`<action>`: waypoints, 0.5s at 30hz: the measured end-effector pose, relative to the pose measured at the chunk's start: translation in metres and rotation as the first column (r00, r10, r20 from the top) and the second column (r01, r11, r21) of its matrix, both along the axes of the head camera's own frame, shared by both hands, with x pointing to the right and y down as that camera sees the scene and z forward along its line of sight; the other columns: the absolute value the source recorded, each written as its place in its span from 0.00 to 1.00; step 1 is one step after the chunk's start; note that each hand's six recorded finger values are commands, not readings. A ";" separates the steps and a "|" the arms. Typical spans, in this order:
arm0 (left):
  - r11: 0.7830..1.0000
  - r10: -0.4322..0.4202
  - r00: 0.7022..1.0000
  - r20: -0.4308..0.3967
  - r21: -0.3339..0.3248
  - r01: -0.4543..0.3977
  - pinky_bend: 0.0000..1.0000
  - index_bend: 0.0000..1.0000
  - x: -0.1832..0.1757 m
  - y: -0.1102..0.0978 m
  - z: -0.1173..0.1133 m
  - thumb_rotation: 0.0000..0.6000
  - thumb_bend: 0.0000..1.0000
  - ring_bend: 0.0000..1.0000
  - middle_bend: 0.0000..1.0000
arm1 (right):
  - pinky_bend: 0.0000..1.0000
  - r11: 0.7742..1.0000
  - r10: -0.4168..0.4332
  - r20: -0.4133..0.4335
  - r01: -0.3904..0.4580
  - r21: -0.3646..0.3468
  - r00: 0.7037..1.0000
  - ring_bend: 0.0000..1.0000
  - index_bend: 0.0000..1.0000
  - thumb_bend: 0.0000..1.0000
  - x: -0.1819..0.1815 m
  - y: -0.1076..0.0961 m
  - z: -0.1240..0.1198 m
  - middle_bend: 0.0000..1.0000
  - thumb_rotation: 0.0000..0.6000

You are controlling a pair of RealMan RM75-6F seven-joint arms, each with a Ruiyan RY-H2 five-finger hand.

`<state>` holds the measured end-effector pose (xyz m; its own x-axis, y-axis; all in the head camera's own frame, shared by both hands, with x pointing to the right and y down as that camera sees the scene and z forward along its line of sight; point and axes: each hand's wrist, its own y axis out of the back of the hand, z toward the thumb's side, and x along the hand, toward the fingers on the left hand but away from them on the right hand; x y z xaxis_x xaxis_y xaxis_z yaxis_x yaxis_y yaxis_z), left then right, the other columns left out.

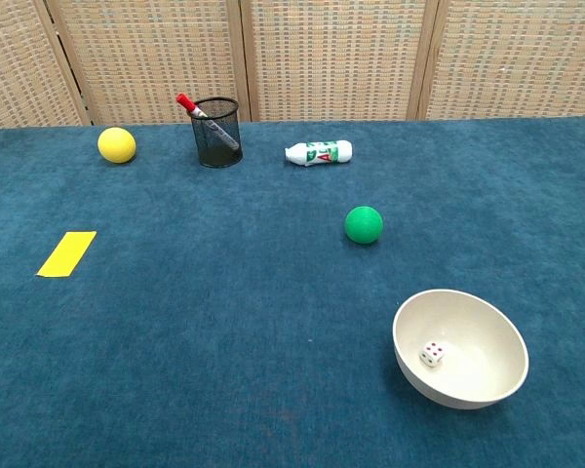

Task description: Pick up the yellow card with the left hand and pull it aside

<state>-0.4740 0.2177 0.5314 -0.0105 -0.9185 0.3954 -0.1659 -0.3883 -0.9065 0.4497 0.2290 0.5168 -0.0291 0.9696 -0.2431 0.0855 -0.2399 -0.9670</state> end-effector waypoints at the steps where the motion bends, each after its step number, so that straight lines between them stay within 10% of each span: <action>1: 1.000 0.000 1.000 0.001 0.000 0.000 0.00 0.00 0.000 0.000 0.000 1.00 0.00 0.00 0.00 | 0.00 1.000 0.000 -0.001 0.000 0.000 1.000 0.00 0.00 0.00 0.000 0.000 0.000 0.00 1.00; 15: 0.997 0.036 0.999 -0.021 -0.074 -0.037 0.00 0.00 0.014 -0.022 0.040 1.00 0.02 0.00 0.00 | 0.00 1.000 0.005 0.001 -0.005 -0.020 1.000 0.00 0.00 0.00 0.002 0.000 0.005 0.00 1.00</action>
<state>-0.4598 0.1962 0.5719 0.0307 -0.8861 0.4626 -0.1677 -0.4608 -0.8715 0.4514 0.2286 0.5221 -0.0339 0.9644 -0.2621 0.0880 -0.2584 -0.9620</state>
